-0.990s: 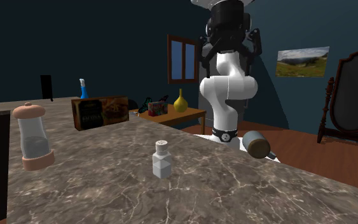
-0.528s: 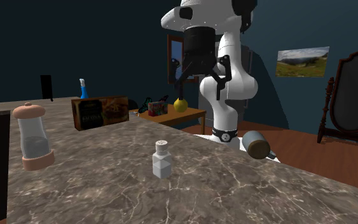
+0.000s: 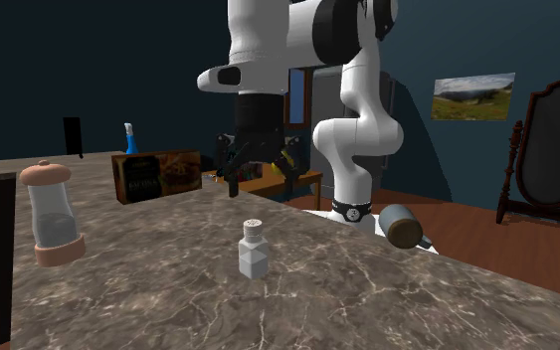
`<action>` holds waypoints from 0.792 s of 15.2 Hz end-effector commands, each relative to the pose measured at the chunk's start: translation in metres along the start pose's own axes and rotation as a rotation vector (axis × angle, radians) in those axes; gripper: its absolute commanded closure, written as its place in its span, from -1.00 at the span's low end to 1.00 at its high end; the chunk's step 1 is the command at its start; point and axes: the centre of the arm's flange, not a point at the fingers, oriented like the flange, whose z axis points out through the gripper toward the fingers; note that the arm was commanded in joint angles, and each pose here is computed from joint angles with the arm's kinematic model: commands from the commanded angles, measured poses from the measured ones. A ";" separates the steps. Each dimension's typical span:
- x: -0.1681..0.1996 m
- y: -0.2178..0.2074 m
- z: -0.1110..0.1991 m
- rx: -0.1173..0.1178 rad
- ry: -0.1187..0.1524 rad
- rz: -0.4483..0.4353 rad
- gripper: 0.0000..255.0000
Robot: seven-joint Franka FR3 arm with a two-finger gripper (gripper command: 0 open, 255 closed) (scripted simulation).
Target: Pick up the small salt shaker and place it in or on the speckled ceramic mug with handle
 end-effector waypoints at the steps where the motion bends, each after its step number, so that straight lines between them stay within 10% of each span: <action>1: 0.004 0.011 0.008 -0.006 -0.004 0.001 -1.00; 12: 0.004 0.011 0.048 -0.006 -0.004 0.001 -1.00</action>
